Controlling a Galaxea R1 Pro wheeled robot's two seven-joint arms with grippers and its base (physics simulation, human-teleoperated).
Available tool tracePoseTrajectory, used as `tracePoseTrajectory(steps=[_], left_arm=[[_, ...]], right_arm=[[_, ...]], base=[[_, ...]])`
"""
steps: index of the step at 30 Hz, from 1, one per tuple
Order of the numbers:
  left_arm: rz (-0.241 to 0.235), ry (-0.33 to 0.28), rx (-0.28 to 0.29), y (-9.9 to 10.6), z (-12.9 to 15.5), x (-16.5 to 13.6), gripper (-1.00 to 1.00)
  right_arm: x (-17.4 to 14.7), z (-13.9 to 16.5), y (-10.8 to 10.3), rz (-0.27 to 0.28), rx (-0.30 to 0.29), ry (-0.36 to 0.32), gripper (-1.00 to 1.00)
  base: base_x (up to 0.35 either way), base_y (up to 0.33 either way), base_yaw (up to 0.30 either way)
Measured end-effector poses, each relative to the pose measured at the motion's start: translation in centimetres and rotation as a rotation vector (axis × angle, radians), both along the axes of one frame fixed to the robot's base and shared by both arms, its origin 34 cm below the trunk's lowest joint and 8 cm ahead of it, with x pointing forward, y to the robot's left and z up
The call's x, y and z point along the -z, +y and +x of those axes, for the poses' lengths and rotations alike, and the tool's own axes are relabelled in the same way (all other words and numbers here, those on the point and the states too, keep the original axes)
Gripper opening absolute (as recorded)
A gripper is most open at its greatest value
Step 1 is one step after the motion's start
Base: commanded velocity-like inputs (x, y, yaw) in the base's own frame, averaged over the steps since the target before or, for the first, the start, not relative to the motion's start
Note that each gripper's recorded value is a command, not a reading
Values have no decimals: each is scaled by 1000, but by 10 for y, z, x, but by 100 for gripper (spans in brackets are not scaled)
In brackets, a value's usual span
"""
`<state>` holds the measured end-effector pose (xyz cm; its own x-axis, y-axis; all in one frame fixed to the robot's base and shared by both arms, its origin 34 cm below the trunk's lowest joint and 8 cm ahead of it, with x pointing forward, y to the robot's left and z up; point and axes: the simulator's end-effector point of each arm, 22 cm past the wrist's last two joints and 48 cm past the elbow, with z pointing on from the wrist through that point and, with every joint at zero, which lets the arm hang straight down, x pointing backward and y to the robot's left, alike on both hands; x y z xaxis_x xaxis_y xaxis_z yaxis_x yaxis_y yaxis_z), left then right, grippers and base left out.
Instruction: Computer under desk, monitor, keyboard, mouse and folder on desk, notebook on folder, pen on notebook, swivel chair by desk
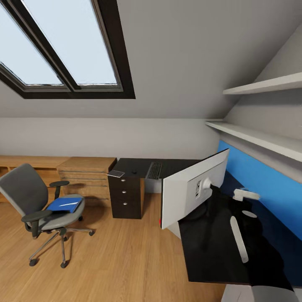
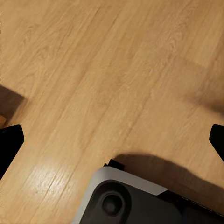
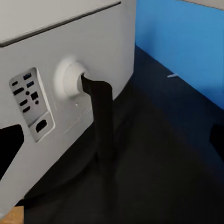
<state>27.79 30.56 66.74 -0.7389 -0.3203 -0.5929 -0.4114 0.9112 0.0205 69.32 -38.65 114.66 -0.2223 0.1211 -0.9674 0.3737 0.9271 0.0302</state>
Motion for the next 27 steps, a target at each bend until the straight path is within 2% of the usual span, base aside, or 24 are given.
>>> tracePoseTrajectory(steps=[4,10,18,22,23,27], left_arm=[[0,0,-2,0,0,0,100],[1,-1,-3,1,0,0,100],[2,-2,-3,2,0,0,100],[3,-5,-5,2,1,-1,100],[17,-33,-11,5,2,-4,100],[19,-31,-11,6,-1,-3,100]], right_arm=[[30,0,2,10,-10,55,100],[66,6,2,13,-8,54,100],[90,5,5,22,-11,91,100],[93,6,5,21,-10,85,100],[93,7,5,17,-6,67,100],[103,6,6,19,-8,85,100]], base=[[0,0,0],[0,0,0],[0,0,0],[0,-2,0],[0,-29,0],[-30,-145,13]])
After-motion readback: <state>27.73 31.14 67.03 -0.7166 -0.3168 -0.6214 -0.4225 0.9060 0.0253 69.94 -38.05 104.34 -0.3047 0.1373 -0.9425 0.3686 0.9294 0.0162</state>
